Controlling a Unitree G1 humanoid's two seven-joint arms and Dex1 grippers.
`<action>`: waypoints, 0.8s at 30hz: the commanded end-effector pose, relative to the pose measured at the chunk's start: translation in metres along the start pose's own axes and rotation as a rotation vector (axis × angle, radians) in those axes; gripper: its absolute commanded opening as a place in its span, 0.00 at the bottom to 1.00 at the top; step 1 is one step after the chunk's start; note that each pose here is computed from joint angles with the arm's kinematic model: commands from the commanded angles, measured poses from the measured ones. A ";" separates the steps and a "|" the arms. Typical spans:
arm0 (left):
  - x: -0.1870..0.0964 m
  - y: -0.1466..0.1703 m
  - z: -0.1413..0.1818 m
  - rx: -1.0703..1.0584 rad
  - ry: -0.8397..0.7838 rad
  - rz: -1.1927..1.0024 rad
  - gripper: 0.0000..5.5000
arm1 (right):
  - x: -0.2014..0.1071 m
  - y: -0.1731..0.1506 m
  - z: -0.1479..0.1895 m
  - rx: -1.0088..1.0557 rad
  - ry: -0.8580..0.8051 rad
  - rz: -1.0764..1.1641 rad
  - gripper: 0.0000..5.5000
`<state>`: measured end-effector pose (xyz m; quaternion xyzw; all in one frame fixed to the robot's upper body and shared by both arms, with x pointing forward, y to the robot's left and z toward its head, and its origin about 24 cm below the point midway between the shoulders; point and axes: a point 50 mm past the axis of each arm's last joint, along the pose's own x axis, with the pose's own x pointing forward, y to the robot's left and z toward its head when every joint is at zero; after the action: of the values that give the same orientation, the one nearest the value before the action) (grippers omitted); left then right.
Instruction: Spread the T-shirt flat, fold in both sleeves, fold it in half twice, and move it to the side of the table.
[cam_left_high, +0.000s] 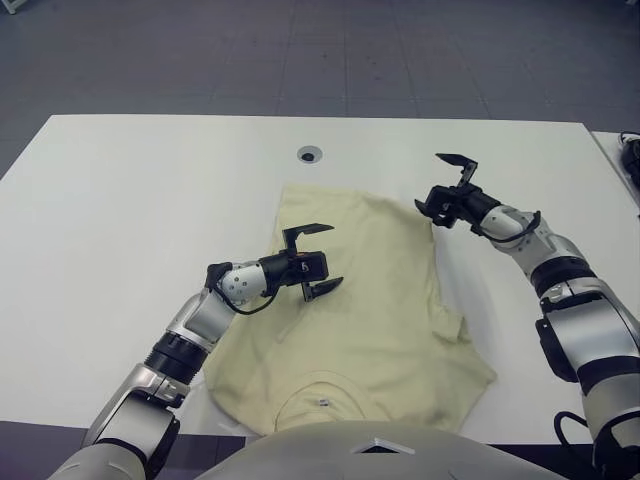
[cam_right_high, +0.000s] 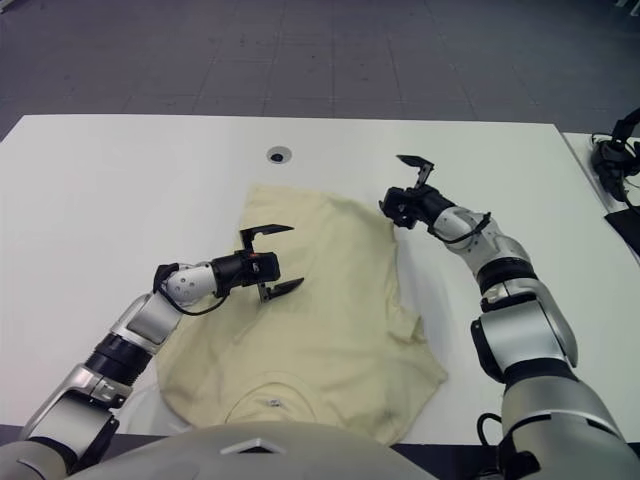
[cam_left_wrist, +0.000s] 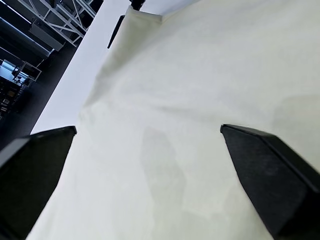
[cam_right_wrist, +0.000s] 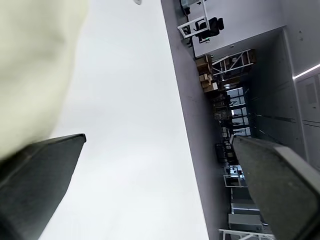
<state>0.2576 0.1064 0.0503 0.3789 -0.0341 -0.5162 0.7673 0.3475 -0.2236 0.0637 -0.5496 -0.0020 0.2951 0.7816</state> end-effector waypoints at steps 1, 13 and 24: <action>-0.004 -0.005 -0.006 -0.001 0.043 -0.032 0.98 | 0.000 0.011 0.003 0.046 -0.036 0.025 0.98; -0.005 -0.005 -0.008 0.001 0.050 -0.032 0.98 | -0.005 0.019 0.024 0.155 -0.206 0.055 0.98; -0.004 -0.007 -0.009 0.001 0.057 -0.036 0.98 | -0.014 0.038 0.031 0.232 -0.250 0.131 0.98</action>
<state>0.2575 0.1073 0.0500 0.3800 -0.0332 -0.5159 0.7670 0.3131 -0.1914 0.0528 -0.4286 -0.0480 0.4044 0.8065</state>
